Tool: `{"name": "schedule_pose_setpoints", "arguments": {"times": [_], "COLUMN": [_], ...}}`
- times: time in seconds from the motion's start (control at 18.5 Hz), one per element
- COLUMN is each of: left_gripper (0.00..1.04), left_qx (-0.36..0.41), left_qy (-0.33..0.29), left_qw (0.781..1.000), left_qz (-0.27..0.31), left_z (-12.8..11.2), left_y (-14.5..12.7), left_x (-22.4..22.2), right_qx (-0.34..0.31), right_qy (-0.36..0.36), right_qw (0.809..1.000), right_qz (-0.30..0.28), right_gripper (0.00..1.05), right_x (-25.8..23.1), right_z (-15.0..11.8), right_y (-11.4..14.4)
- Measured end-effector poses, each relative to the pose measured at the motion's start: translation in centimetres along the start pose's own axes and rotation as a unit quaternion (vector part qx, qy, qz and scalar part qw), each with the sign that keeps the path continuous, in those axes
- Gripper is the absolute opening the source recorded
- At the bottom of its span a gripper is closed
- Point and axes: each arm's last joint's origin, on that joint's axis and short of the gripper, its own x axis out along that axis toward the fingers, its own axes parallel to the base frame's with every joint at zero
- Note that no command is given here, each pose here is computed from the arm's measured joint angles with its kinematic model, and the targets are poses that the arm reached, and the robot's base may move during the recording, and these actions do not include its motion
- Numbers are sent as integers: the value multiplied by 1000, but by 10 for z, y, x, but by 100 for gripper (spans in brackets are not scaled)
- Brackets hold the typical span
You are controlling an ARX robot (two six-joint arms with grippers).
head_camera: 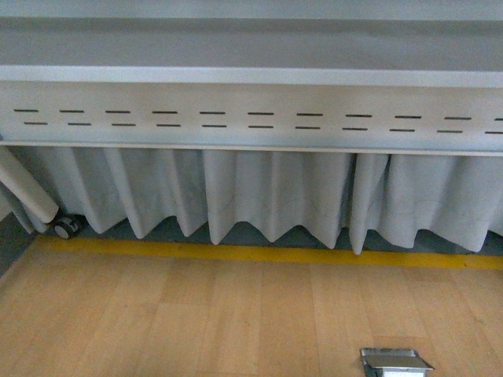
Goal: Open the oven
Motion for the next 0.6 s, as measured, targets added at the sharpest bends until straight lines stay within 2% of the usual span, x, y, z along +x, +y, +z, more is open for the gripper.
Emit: {"name": "schedule_pose_setpoints", "arguments": {"times": [0.6], "left_gripper": [98], "left_qx": [0], "left_qy": [0], "left_qw": [1000], "left_qz": [0], "left_z": [0], "left_y": [0], "left_x": [0], "right_qx": [0], "right_qy": [0], "right_qw": [1000], "right_qz": [0], "right_gripper": [98], "right_x": [0], "right_z": [0], "right_y": [0]}}
